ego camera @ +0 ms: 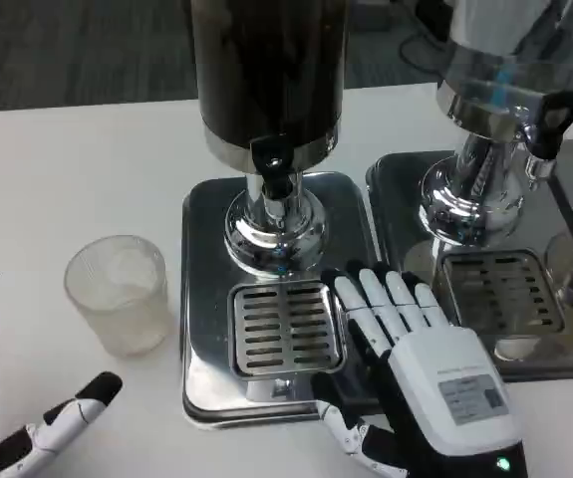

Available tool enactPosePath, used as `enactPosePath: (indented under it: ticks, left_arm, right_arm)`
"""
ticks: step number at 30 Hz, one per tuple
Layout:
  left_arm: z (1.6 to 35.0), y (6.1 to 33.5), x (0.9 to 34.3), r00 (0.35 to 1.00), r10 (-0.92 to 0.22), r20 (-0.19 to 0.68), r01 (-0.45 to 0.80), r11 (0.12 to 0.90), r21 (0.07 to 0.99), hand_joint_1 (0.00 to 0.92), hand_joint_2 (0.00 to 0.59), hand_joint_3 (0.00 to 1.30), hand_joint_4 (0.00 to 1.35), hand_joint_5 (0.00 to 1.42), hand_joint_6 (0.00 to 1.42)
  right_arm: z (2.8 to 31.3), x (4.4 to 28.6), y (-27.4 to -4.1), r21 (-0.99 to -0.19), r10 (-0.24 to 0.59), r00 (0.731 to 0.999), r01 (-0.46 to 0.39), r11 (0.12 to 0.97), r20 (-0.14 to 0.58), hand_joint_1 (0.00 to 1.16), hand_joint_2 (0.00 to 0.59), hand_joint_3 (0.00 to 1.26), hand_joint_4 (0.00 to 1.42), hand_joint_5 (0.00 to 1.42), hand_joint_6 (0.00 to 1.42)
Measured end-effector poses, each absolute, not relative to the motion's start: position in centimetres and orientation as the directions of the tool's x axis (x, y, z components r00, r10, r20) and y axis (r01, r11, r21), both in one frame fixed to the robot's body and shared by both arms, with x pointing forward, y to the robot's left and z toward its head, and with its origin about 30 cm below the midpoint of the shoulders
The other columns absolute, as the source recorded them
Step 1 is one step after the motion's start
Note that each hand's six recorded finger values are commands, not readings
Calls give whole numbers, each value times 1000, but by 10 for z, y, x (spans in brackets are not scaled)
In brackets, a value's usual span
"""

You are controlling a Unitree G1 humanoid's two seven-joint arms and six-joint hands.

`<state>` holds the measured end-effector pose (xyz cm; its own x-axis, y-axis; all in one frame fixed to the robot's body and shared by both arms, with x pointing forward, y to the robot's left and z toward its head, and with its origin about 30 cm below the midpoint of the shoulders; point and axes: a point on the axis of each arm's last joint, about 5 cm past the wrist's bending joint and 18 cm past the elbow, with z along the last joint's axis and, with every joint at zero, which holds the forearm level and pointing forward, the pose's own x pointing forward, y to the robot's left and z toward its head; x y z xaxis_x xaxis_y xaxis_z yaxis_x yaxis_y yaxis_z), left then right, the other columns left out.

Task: Grasp the cup under the faucet to collect the drink, then remove the cup.

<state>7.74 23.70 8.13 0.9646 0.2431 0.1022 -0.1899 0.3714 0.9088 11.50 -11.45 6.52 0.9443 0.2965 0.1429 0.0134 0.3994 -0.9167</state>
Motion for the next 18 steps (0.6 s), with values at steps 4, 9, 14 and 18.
enactPosePath:
  ticks: [4,9,14,18]
  left_arm:
    - [83,240,88,960,249,131,-221,378,899,0,30,40,0,64,4]
    - [85,244,106,953,256,162,-265,447,854,0,34,157,87,221,117]
    - [82,244,114,929,277,245,-354,477,805,0,13,0,0,64,8]
    - [77,245,119,932,272,238,-350,512,784,0,1,0,0,0,0]
  right_arm:
    - [64,111,-113,-916,262,957,13,401,128,408,434,53,0,0,0]
    - [64,111,-111,-911,248,960,17,412,130,408,434,70,0,0,0]
    - [64,109,-112,-911,241,963,14,413,124,407,434,76,0,0,0]
    - [68,110,-111,-907,239,960,32,421,145,407,434,80,0,0,0]
